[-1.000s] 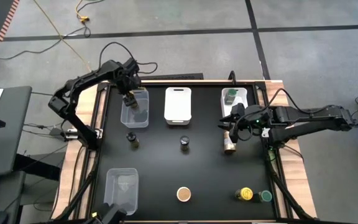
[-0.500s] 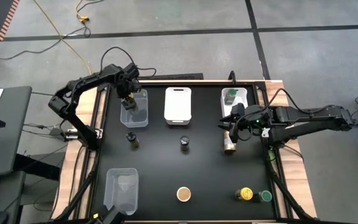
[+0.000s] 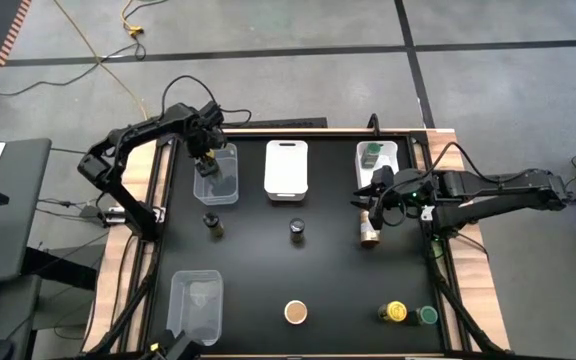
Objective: Sort spices by type
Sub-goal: Put the top yellow spice bottle into the top transparent bin, then put the top gold spice bottle into the left white bin
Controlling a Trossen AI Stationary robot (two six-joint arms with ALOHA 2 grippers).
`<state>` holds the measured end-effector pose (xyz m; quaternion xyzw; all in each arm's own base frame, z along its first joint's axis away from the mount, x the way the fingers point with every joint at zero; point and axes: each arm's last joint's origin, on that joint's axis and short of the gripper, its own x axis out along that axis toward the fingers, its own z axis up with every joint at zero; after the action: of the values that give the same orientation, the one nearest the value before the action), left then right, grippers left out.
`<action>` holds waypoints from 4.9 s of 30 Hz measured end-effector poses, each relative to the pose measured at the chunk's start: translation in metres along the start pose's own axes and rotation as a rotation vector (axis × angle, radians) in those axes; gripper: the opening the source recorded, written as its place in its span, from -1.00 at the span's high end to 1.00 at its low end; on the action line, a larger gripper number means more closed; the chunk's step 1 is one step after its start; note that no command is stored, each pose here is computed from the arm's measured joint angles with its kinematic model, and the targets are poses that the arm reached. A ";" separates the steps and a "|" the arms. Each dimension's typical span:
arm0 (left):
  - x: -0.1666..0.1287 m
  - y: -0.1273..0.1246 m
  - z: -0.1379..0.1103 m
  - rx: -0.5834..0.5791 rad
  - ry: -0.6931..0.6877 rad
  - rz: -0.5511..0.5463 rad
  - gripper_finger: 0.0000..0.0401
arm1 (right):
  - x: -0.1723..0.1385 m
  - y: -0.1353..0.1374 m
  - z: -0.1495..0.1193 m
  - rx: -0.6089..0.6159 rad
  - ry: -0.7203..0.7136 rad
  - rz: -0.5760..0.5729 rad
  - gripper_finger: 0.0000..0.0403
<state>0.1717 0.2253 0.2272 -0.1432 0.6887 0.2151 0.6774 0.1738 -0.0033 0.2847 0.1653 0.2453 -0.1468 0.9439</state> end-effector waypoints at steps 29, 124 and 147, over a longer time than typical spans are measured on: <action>0.000 0.001 0.000 -0.042 0.006 0.020 -0.23 | 0.000 0.000 0.000 0.027 0.000 0.000 0.14; -0.082 -0.237 -0.066 0.268 -0.794 -0.312 -0.43 | -0.004 0.032 0.030 0.222 0.383 -0.182 0.93; -0.099 -0.191 -0.122 0.179 -1.021 -0.301 -0.43 | 0.004 0.084 -0.003 0.549 0.645 -0.615 0.85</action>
<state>0.1632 -0.0095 0.3051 -0.0592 0.2595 0.0982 0.9589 0.2063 0.0723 0.3004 0.3636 0.5133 -0.4177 0.6556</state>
